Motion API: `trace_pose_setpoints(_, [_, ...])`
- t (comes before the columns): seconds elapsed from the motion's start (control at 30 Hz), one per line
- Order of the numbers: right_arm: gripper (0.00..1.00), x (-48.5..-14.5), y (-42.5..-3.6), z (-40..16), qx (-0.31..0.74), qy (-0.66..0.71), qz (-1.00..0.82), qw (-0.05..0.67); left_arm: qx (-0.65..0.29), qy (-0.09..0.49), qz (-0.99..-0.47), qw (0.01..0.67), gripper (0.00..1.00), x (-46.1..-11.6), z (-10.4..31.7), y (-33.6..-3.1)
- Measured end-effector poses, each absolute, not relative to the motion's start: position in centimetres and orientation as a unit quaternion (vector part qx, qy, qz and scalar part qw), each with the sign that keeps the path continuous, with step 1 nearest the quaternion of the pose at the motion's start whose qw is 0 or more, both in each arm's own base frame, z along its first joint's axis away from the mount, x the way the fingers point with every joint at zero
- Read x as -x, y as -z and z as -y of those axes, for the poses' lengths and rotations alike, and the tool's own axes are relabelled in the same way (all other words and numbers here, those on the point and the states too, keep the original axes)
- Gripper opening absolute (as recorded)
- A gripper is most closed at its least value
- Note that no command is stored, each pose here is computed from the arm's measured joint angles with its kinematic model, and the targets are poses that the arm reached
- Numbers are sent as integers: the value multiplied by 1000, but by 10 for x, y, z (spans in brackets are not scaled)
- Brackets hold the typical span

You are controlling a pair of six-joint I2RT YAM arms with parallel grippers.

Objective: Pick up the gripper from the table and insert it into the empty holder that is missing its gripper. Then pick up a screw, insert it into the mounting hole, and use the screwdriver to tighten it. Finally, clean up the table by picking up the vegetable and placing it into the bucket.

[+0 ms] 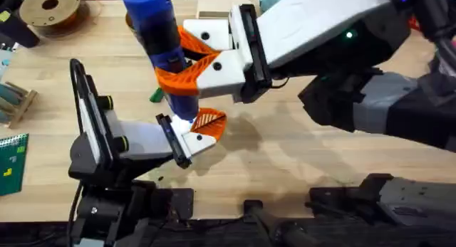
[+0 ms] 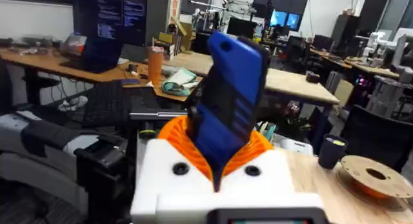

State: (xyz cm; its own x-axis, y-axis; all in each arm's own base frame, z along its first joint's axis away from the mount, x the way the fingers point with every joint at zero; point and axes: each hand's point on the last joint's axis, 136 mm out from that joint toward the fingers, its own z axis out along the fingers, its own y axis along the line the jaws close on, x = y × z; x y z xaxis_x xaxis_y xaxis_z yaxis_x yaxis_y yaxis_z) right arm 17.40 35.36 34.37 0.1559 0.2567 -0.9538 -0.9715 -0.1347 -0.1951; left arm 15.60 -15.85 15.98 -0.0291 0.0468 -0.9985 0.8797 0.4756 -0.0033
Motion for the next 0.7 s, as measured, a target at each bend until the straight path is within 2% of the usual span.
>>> trace_pose_setpoints(0.37, [8,-178,-335,-357,513,-552,-362,548,-371,353,-625,590,4,-156,158,-160])
trace_pose_setpoints(0.7, [8,-176,-344,-355,515,-547,-340,566,-371,353,-624,590,4,-156,158,-160])
